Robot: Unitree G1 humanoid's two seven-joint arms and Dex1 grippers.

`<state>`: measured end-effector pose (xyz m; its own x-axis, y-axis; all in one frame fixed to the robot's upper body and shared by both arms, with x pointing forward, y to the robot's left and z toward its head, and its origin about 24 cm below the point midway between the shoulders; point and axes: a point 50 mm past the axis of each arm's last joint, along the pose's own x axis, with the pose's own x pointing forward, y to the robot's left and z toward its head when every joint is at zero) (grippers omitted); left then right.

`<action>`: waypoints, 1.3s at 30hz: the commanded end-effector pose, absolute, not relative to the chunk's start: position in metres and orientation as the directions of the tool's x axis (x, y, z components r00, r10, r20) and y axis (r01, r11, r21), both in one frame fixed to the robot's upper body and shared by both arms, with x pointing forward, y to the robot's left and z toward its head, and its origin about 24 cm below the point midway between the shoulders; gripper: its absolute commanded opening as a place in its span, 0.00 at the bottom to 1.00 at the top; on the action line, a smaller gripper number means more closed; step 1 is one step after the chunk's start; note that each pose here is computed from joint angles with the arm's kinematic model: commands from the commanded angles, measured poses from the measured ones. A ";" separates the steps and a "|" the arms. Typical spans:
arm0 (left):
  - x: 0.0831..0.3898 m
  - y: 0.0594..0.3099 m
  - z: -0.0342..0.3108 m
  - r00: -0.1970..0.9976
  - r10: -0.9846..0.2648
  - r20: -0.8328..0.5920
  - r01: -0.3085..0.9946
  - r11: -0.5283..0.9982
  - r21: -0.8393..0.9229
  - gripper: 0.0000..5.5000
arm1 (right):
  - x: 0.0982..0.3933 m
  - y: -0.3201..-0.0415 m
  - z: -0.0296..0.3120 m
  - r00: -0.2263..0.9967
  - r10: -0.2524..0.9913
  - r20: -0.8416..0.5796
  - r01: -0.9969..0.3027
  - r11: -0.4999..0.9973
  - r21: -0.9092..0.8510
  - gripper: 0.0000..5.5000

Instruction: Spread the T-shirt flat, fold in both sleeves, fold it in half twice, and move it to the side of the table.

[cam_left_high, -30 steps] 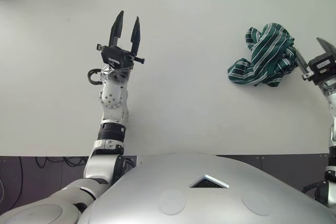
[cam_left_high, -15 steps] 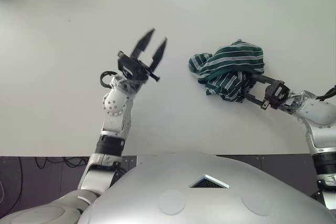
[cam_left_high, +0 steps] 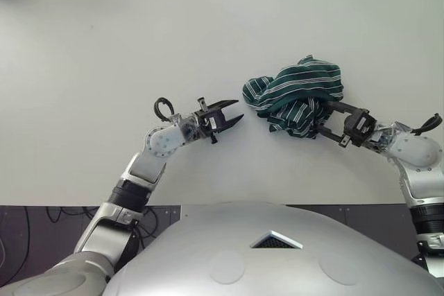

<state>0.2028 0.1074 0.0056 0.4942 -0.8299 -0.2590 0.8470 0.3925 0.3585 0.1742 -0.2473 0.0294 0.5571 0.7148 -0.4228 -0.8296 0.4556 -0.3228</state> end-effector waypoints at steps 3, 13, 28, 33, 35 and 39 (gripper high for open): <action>0.212 0.095 -0.010 0.494 -0.801 -0.337 0.841 0.343 0.418 0.31 | 0.171 -0.240 0.022 0.529 0.726 -0.439 -0.849 0.441 -0.293 0.46; 0.212 0.085 -0.012 0.441 -0.825 -0.353 0.862 0.279 0.424 0.20 | 0.175 -0.235 0.023 0.537 0.733 -0.418 -0.843 0.444 -0.304 0.47; 0.211 0.096 -0.018 0.417 -0.811 -0.410 0.884 0.256 0.392 0.00 | 0.183 -0.237 0.028 0.587 0.717 -0.377 -0.808 0.487 -0.331 0.47; 0.226 0.111 0.020 0.568 -0.810 -0.145 0.763 0.453 0.462 0.00 | 0.178 -0.241 0.048 0.596 0.764 -0.247 -0.803 0.558 -0.209 0.47; 0.227 0.126 0.046 0.610 -0.792 0.018 0.698 0.548 0.460 0.00 | 0.172 -0.245 0.067 0.576 0.807 -0.130 -0.817 0.566 -0.111 0.47; 0.217 0.154 0.073 0.646 -0.748 0.153 0.642 0.640 0.422 0.00 | 0.170 -0.256 0.085 0.575 0.817 -0.037 -0.817 0.570 -0.088 0.47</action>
<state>0.2237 0.1423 0.0694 0.6284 -0.7639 0.1468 0.6510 0.6197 0.4383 0.1684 -0.2534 0.0788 0.5747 0.8169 -0.0492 -0.8180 0.5716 -0.0651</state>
